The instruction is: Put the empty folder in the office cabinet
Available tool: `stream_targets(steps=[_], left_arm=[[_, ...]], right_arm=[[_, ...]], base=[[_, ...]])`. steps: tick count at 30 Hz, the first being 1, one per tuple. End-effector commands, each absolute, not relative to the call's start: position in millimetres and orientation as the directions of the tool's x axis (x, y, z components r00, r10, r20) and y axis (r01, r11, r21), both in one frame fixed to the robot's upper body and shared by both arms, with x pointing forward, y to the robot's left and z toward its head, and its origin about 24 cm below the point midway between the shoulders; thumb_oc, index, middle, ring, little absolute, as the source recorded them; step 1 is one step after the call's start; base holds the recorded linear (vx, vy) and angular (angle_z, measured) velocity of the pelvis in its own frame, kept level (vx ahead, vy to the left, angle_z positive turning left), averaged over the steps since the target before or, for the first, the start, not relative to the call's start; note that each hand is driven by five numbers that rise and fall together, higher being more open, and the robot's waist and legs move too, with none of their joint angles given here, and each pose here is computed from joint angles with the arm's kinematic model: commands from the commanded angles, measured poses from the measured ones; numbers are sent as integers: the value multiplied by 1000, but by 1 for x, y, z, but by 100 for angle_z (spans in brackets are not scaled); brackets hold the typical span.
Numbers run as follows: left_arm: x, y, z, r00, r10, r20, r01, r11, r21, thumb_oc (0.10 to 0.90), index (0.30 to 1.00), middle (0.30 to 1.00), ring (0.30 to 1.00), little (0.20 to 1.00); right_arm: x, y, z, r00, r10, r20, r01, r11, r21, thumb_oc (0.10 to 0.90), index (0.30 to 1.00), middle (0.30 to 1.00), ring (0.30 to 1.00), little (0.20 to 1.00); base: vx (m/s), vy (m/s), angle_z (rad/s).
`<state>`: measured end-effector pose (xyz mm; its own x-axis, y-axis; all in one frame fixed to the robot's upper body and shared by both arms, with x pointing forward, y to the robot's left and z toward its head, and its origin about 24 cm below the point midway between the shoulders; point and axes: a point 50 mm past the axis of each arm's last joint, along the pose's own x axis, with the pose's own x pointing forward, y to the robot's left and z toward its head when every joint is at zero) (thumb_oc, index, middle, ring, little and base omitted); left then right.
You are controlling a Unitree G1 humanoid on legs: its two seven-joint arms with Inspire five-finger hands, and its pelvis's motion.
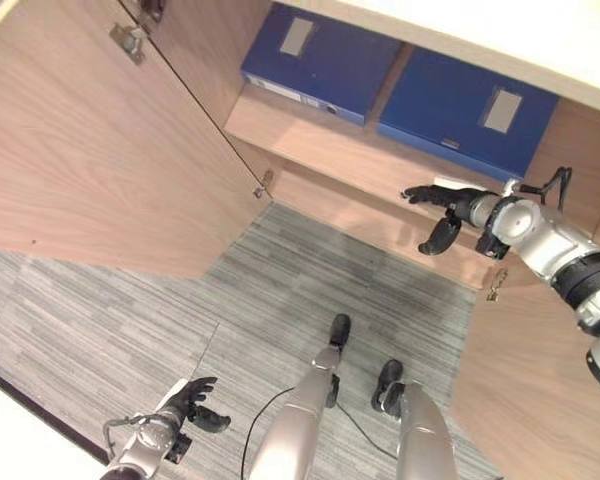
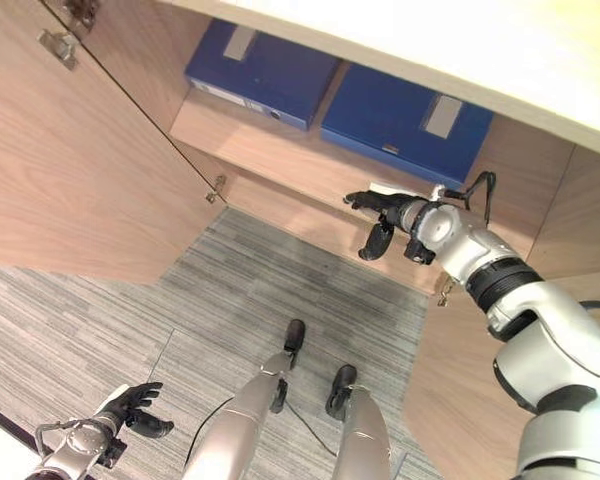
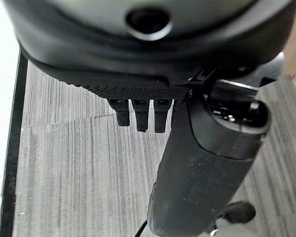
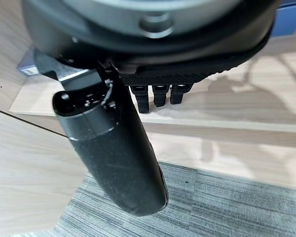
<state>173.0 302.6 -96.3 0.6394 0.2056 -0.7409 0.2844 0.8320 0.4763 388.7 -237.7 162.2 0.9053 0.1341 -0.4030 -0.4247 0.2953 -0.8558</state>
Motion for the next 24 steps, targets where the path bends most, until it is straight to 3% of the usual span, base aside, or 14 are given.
stream_targets(steps=[1, 5, 6, 7, 8, 9, 11, 15, 16, 18, 21, 24], left_arm=[[125, 331, -107, 510, 326, -796, 203, 854, 480, 800, 900, 900, 900, 900], [107, 330, -115, 459, 341, -821, 163, 876, 455, 800, 900, 900, 900, 900], [97, 327, -122, 418, 355, -836, 132, 887, 442, 800, 900, 900, 900, 900], [96, 325, -124, 408, 362, -838, 114, 891, 440, 800, 900, 900, 900, 900], [96, 325, -124, 408, 362, -838, 114, 891, 440, 800, 900, 900, 900, 900], [95, 318, -129, 386, 364, -848, 108, 895, 433, 800, 900, 900, 900, 900], [93, 309, -135, 367, 359, -858, 106, 900, 423, 800, 900, 900, 900, 900], [88, 304, -139, 339, 368, -866, 65, 909, 412, 800, 900, 900, 900, 900], [81, 300, -142, 313, 372, -874, 32, 916, 401, 800, 900, 900, 900, 900], [89, 282, -148, 302, 372, -878, -4, 921, 389, 800, 900, 900, 900, 900], [73, 263, -157, 291, 332, -897, -87, 943, 321, 800, 900, 900, 900, 900], [69, 253, -161, 276, 314, -908, -119, 949, 292, 800, 900, 900, 900, 900]], right_arm=[[362, -273, 101, 762, -2, -648, -624, 263, -735, 800, 900, 900, 900, 900], [357, -261, 88, 781, 90, -618, -602, 377, -704, 800, 900, 900, 900, 900], [355, -247, 78, 831, 196, -521, -512, 634, -579, 800, 900, 900, 900, 900], [352, -245, 68, 848, 212, -486, -464, 740, -487, 800, 900, 900, 900, 900], [352, -245, 68, 848, 212, -486, -464, 740, -487, 800, 900, 900, 900, 900], [344, -241, 50, 882, 208, -423, -354, 885, -303, 800, 900, 900, 900, 900], [333, -242, 32, 918, 158, -364, -211, 971, -110, 800, 900, 900, 900, 900], [307, -255, 9, 942, 49, -333, -50, 999, 7, 800, 900, 900, 900, 900], [289, -258, -5, 951, -44, -307, 87, 988, 128, 800, 900, 900, 900, 900], [273, -246, -20, 950, -93, -298, 180, 944, 278, 800, 900, 900, 900, 900], [240, -253, -34, 925, -228, -305, 326, 889, 322, 800, 900, 900, 900, 900], [230, -250, -42, 908, -262, -328, 376, 856, 356, 800, 900, 900, 900, 900]], base=[[38, 0, 0], [31, 27, -2], [50, 74, -17], [50, 74, -20], [39, 93, -25], [51, 101, -22], [90, 118, -30], [91, 105, -30], [146, 203, -33], [112, 150, -31], [48, 130, -44], [2, 157, -43]])
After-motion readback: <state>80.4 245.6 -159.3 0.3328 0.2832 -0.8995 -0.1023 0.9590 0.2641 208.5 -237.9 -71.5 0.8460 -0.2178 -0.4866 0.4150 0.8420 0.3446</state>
